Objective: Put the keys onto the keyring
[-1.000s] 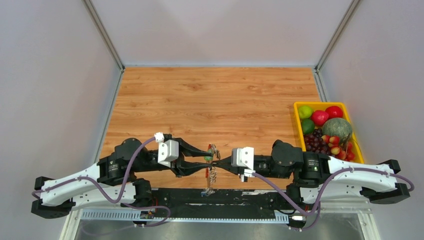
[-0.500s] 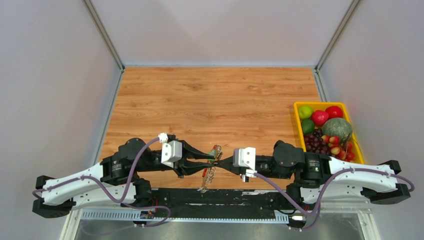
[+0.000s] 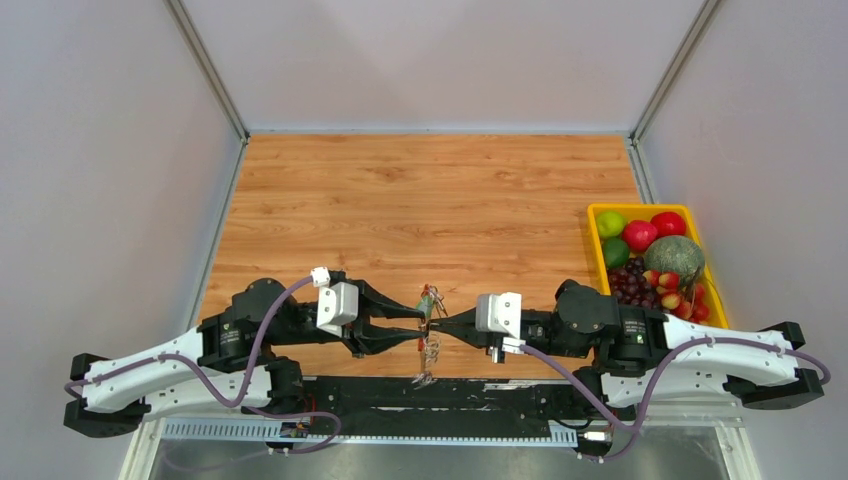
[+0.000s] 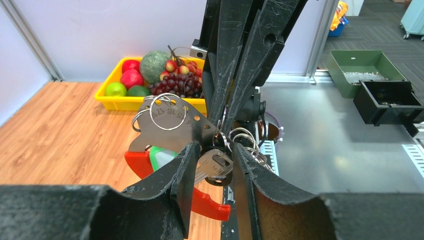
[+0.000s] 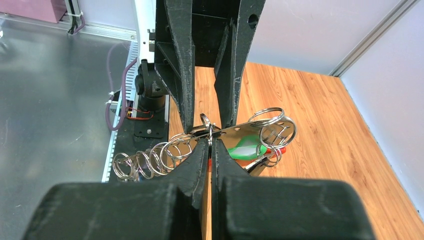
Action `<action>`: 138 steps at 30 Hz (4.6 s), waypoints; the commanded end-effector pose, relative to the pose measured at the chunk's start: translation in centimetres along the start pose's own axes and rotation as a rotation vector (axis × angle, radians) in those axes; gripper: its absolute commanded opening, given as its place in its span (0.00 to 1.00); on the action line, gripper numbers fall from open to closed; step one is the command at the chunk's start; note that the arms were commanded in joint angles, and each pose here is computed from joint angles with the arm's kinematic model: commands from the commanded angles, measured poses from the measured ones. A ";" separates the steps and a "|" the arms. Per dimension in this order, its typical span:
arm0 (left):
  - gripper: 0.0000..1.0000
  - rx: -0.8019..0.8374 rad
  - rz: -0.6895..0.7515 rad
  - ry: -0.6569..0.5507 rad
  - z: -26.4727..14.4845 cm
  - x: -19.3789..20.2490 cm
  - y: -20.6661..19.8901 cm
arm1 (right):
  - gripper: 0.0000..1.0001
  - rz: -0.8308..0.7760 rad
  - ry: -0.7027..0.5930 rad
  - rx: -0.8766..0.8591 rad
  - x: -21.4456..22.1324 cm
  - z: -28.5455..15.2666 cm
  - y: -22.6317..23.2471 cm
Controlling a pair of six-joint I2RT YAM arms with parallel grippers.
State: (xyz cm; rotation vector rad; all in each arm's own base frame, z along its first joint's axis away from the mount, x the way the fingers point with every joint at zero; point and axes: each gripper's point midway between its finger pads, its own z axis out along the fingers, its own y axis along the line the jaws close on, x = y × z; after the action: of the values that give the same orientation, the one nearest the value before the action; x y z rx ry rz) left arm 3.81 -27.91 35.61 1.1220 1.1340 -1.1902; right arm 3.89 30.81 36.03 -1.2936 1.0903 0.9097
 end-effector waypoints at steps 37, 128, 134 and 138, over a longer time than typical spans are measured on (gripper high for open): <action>0.00 -0.105 0.042 -0.028 0.3 0.6 2.0 | 0.00 0.117 -0.279 0.165 -6.2 -0.7 -3.2; 0.27 0.065 0.051 -0.088 -1.1 -1.6 -1.3 | 0.00 0.088 -0.125 0.066 -4.4 1.7 -1.5; 0.27 0.049 0.051 -0.075 -1.1 -1.2 -1.0 | 0.00 0.089 -0.137 0.064 -4.7 1.6 -1.5; 0.27 0.040 0.053 -0.073 -1.1 -1.1 -0.9 | 0.00 0.090 -0.149 0.064 -5.0 1.4 -1.6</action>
State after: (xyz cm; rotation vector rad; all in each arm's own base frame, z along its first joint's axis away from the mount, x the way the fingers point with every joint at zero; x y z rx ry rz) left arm 3.28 -26.55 36.90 1.1106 1.0242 -1.1870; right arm 4.04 32.88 36.19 -1.2296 1.1603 0.9696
